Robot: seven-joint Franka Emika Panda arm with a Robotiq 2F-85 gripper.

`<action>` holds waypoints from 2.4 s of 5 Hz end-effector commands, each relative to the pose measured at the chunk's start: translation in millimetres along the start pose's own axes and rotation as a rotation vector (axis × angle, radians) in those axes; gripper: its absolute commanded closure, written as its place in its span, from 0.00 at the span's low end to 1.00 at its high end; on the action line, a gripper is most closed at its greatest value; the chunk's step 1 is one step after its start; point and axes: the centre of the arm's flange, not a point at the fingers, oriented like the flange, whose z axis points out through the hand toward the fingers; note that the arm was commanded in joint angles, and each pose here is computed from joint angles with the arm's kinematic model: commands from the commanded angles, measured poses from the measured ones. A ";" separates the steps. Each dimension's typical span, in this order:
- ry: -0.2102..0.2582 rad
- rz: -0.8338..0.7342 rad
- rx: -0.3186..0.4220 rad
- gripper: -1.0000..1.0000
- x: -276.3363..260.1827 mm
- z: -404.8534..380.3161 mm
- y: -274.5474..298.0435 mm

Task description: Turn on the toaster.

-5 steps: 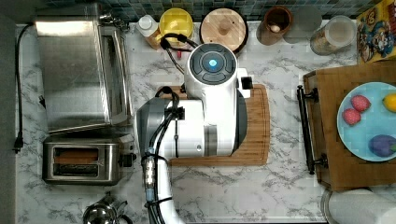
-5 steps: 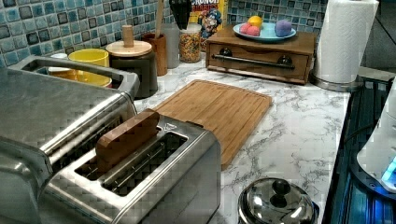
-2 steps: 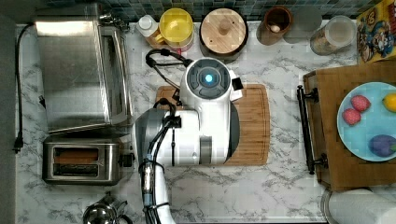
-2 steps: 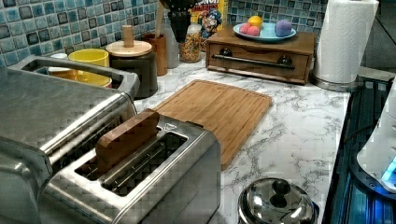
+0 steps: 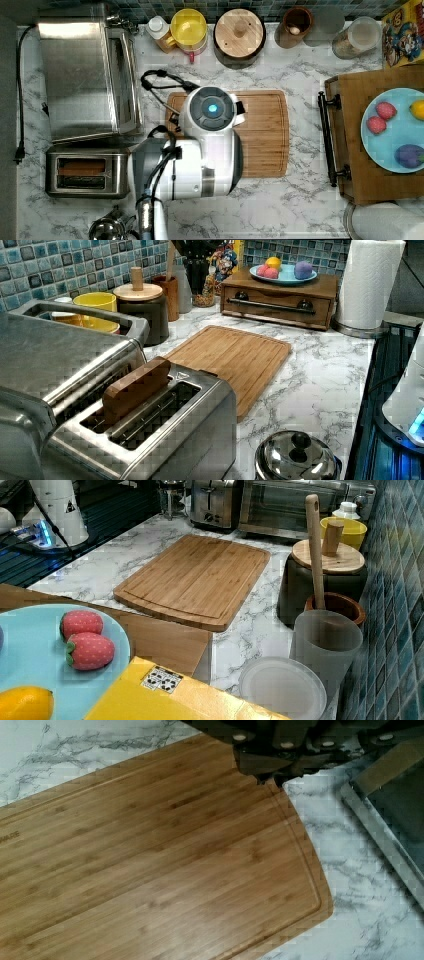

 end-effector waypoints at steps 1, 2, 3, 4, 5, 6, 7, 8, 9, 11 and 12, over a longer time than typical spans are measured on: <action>-0.022 -0.310 0.018 1.00 -113.4 16.5 -61.8; -0.050 -0.312 0.048 1.00 -123.6 22.3 -56.3; -0.019 -0.371 0.081 1.00 -141.3 18.0 -58.0; -0.009 -0.436 0.085 1.00 -157.5 31.7 -66.1; -0.018 -0.450 0.081 1.00 -163.8 52.7 -72.4; 0.012 -0.444 0.101 1.00 -163.2 64.2 -75.4; 0.035 -0.436 0.094 1.00 -156.0 72.9 -77.9; 0.022 -0.401 0.080 1.00 -140.3 79.9 -77.4; 0.011 -0.398 0.062 1.00 -132.6 83.4 -81.4; 0.023 -0.416 0.095 1.00 -133.7 97.7 -85.9; -0.013 -0.425 0.059 1.00 -129.3 106.5 -94.4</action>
